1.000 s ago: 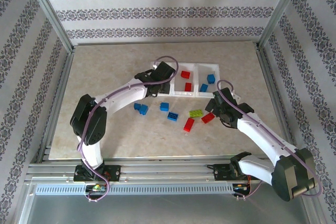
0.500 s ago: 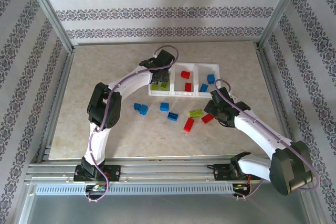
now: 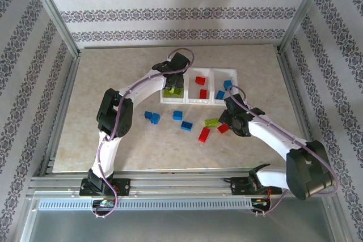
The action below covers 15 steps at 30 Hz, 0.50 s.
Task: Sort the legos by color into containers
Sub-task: Place the lego in the container.
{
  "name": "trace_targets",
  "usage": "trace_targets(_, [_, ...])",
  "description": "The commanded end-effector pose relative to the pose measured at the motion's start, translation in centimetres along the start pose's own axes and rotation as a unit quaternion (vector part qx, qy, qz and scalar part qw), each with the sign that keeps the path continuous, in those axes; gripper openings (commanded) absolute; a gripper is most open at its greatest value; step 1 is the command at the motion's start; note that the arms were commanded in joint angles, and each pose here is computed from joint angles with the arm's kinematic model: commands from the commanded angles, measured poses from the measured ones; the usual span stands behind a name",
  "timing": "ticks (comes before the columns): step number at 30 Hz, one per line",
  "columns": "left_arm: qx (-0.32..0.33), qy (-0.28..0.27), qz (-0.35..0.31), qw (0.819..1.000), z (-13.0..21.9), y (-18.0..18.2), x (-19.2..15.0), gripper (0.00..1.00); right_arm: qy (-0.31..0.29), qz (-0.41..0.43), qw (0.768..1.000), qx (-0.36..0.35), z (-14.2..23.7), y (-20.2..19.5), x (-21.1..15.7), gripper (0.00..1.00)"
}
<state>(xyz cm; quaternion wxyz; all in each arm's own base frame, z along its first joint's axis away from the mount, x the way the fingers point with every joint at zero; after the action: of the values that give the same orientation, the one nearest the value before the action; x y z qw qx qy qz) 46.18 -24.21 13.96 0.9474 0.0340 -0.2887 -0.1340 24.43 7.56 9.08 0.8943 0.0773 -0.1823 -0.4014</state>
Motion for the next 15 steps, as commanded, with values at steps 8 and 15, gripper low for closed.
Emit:
trace_targets(8, [0.000,-0.017,0.007,1.000,3.6,1.4,0.9,0.58,0.014,-0.004,1.000,-0.009,-0.7,0.3,-0.5,0.73])
trace_targets(15, [-0.017,-0.056,0.031,0.998,7.5,2.4,0.6,0.78,0.016,-0.004,1.000,-0.011,-1.0,0.4,-0.6,0.70])
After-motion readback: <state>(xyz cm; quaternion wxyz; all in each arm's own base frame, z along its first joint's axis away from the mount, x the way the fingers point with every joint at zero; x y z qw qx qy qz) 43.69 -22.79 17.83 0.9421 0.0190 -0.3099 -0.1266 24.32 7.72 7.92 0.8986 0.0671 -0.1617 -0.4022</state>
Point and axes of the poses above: each hand's point on the last joint's axis, 136 mm out from that joint toward the fingers, its own z axis back along the fingers, its own y axis along the line the jaws close on, x = y × z, the point moved 4 cm from there along z, back along the fingers, and after that the axes turned 14 degrees about -z, right-handed, at the moved point
